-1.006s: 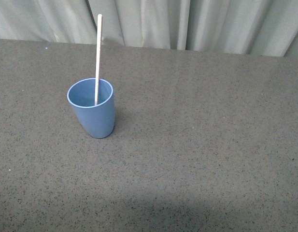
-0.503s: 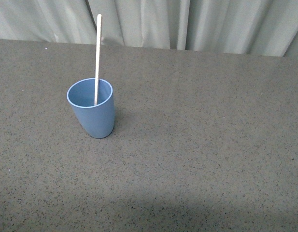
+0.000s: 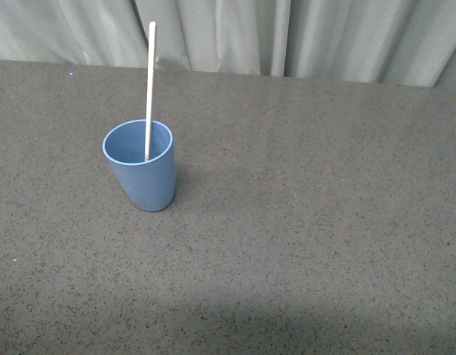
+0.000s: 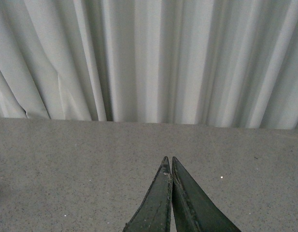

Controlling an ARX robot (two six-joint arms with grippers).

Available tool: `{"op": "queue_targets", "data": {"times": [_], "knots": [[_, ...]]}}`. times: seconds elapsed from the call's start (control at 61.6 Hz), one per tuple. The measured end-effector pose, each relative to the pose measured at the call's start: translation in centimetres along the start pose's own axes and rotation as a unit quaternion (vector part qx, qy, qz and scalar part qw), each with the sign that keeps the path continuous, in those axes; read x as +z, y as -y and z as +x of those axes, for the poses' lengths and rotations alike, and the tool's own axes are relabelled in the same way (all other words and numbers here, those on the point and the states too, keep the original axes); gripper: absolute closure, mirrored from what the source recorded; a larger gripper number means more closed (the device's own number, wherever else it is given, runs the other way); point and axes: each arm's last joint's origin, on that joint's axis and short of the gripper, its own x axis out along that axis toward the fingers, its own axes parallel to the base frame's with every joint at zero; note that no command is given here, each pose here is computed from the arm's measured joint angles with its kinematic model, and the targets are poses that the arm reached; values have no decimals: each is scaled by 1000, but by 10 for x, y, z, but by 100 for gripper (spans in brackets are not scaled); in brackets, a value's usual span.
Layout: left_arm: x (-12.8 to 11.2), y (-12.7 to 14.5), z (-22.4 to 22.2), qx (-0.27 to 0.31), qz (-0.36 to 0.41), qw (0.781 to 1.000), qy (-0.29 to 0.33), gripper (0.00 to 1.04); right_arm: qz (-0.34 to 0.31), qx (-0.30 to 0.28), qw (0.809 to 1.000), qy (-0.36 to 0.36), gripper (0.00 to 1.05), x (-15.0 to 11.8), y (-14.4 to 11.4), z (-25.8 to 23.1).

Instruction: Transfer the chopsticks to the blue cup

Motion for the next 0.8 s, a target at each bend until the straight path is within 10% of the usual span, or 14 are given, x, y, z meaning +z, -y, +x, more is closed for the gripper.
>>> {"op": "queue_targets", "data": {"times": [0.292, 0.795], "knots": [[0, 0, 0, 0, 0, 1000, 0, 7, 0, 1, 1000, -3, 103, -3, 0, -10], [0, 0, 0, 0, 0, 1000, 0, 7, 0, 1, 1000, -3, 16, -3, 0, -10]]}}
